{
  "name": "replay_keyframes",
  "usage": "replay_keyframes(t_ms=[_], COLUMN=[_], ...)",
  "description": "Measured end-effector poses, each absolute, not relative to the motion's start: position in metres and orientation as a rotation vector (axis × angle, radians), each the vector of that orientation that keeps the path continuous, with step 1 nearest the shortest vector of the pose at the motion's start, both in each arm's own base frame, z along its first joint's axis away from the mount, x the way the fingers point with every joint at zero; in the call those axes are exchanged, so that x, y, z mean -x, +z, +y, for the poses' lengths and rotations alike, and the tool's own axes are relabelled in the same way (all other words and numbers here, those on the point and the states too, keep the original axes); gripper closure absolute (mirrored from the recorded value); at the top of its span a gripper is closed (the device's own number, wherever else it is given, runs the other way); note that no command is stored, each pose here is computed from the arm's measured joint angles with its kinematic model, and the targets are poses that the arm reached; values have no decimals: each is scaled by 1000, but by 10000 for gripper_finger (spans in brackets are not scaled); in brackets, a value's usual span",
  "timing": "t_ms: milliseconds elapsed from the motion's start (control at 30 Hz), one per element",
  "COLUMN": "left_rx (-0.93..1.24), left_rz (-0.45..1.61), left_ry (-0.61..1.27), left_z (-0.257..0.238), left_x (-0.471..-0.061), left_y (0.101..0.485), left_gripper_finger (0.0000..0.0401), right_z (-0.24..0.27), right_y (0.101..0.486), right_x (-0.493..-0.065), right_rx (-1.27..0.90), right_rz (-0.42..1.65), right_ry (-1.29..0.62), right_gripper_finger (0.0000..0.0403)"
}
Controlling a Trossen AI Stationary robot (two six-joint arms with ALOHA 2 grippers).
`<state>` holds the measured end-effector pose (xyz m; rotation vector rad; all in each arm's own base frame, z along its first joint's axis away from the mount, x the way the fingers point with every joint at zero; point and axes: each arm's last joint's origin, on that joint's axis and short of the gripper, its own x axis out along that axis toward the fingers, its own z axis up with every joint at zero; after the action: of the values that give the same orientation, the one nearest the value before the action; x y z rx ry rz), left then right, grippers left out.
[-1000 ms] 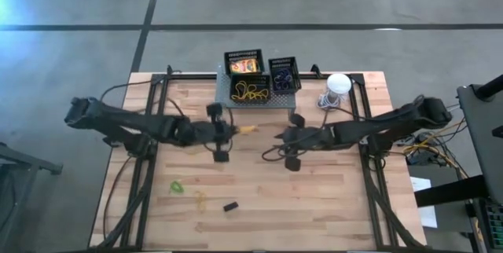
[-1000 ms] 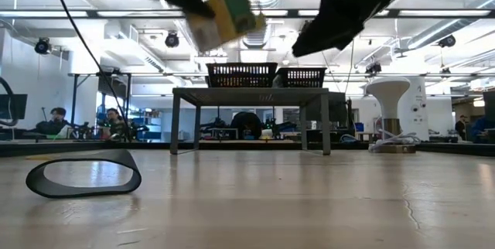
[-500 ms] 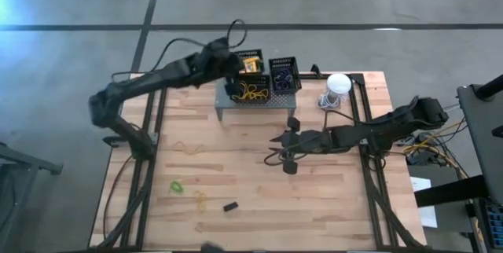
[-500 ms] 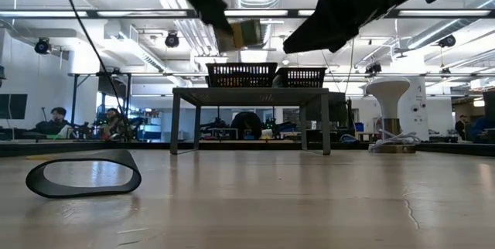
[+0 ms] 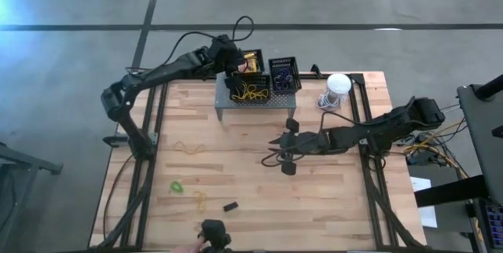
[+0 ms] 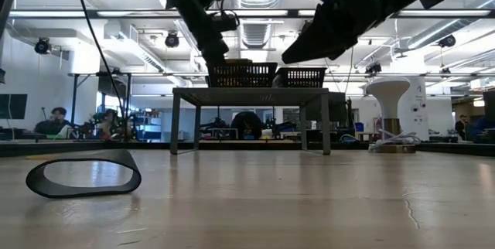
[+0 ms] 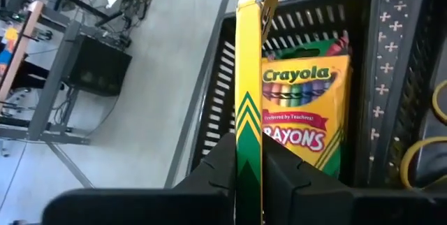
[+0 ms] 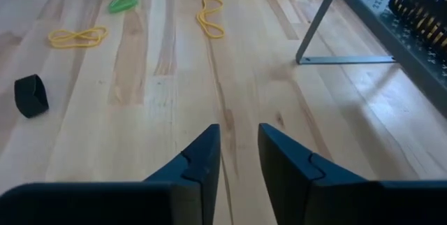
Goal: Pick & Place Office Desk Supplies
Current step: Put the crayon box in the top left black bin
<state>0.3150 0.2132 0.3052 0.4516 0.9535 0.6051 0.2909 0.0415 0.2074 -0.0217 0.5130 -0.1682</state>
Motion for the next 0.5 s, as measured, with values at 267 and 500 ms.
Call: replay_keyframes(t_ms=[267,500], left_rx=[-449,-470], left_rz=[954,944], left_ry=[609,592], left_z=[216,217], left_x=[-315,-316], left_y=[302,303], left_gripper_finger=[321,283], right_z=[42,42], right_y=[208,208], right_x=[-292,-291], right_rx=[23,24], right_rz=[501,501], right_ry=[-167,-166], right_gripper_finger=[322,330])
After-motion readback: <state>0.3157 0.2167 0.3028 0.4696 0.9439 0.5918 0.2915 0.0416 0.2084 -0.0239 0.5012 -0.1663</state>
